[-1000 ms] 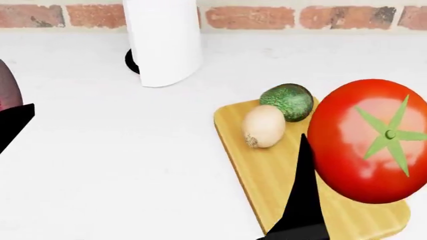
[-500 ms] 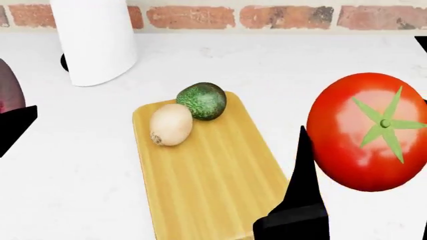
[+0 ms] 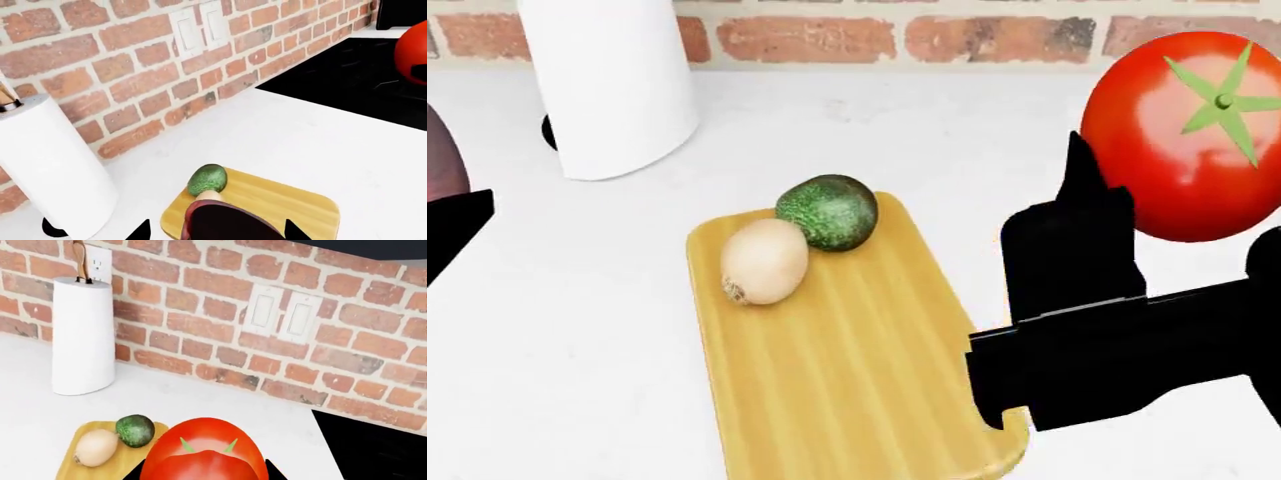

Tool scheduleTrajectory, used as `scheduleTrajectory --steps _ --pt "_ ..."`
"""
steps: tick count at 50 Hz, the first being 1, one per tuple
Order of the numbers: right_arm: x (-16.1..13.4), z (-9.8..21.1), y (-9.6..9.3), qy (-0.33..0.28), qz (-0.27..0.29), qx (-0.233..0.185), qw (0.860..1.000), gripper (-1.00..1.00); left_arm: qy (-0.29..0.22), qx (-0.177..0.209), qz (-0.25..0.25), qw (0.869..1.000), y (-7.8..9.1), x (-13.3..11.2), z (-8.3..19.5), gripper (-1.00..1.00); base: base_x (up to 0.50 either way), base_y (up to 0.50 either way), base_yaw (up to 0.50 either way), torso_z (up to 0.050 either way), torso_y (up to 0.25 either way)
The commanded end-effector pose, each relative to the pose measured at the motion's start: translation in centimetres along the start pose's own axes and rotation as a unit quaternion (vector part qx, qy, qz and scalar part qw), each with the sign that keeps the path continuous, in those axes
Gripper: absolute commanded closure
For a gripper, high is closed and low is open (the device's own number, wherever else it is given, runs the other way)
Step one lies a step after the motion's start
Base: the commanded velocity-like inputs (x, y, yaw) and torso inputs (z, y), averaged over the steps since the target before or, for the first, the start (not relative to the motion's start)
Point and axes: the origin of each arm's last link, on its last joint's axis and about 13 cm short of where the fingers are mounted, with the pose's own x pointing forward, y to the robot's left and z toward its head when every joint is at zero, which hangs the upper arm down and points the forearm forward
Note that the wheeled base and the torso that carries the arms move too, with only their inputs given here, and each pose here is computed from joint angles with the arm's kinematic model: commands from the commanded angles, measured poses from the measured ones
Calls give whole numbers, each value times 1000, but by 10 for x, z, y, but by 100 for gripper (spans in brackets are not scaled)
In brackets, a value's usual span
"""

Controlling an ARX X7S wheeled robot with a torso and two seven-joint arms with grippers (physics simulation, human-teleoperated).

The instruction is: Place the avocado, onion, tomato and bell pepper on the cutting board.

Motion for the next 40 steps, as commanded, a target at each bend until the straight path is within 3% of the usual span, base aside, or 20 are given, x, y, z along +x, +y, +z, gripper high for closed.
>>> scheduleTrajectory --steps 1,10,20,32,40 --pt "5 9 -11 -10 10 -7 1000 100 -23 4 0 1000 0 -2 11 100 473 -96 0 0 0" --pt "7 4 -9 -1 14 -13 1000 100 -22 4 1 1000 1 -1 10 100 498 -103 0 0 1" --pt "23 -5 -7 64 74 -14 995 100 -19 2 4 1000 3 0 6 100 0 0 0 0 2" --pt "67 -2 -8 122 160 6 980 100 -14 4 4 1000 3 2 5 100 0 0 0 0 1" --pt "90 5 -12 166 190 -12 968 100 -14 5 5 1000 3 1 4 100 0 0 0 0 0"
